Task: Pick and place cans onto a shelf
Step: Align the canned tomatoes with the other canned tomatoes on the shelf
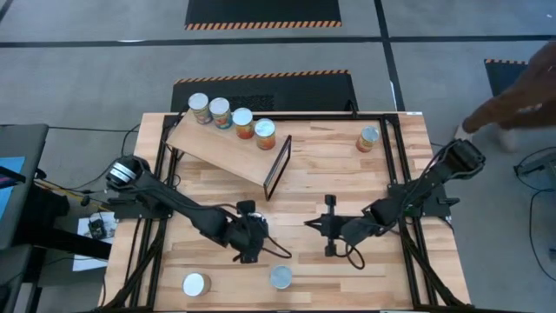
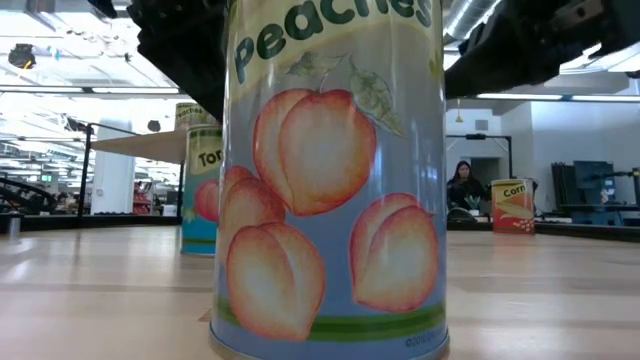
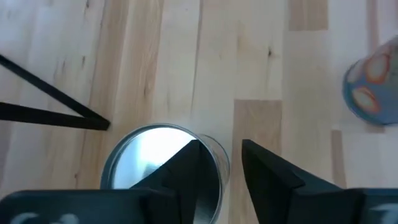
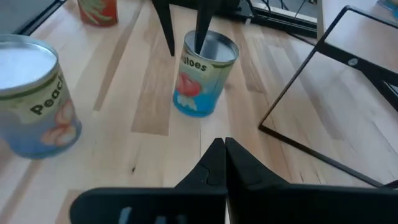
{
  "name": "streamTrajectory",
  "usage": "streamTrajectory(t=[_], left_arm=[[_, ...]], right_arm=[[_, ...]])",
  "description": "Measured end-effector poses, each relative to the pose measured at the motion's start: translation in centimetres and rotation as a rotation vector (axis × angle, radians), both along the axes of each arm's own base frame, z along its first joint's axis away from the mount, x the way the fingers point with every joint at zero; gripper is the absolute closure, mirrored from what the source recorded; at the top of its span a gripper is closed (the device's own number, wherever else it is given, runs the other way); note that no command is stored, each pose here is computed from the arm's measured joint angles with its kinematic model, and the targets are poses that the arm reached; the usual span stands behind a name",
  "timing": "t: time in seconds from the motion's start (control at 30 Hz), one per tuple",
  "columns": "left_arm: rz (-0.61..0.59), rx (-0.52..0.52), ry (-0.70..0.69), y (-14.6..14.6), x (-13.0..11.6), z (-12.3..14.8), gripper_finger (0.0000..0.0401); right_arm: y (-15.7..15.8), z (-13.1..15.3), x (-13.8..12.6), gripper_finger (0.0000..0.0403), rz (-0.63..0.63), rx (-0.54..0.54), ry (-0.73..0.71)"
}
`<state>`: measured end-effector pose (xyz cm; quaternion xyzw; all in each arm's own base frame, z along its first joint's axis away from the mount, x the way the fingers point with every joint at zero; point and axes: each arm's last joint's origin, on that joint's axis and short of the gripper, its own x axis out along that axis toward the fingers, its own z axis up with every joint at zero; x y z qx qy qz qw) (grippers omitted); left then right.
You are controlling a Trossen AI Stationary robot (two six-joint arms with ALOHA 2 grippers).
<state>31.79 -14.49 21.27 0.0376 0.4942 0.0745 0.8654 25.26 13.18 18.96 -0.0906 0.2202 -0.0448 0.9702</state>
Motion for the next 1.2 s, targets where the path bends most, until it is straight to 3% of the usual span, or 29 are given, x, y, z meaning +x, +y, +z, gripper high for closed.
streamTrajectory(t=[0.17, 0.37, 0.53, 0.67, 0.77, 1.0, 1.2], left_arm=[[-0.01, 0.058, 0.033, 0.2, -0.3, -0.1, 0.0307], [-0.096, 0.187, 0.181, 0.9, -1.7, -0.2, 0.0391], [-0.193, 0.268, 0.316, 1.5, -3.9, 0.9, 0.0399], [-0.19, 0.287, 0.333, 2.8, -6.6, 4.1, 0.0401], [-0.197, 0.293, 0.312, 3.8, -8.9, 6.6, 0.0401], [-0.173, 0.338, 0.118, 7.7, -14.8, 12.4, 0.0401], [-0.153, 0.382, 0.008, 11.0, -18.0, 14.9, 0.0401]], right_arm=[[0.0, -0.2, 0.1, 0.0396, -0.004, 0.003, 0.001], [-0.1, -0.2, 0.1, 0.0395, -0.008, 0.003, 0.003], [-0.1, -0.2, 0.1, 0.0395, -0.011, 0.008, 0.006], [0.0, -0.2, 0.1, 0.0395, -0.008, 0.009, 0.008], [0.0, -0.2, 0.1, 0.0395, -0.007, 0.009, 0.008], [0.0, -0.2, 0.1, 0.0395, -0.007, 0.009, 0.008], [0.0, -0.2, 0.1, 0.0395, -0.004, 0.01, 0.009]])
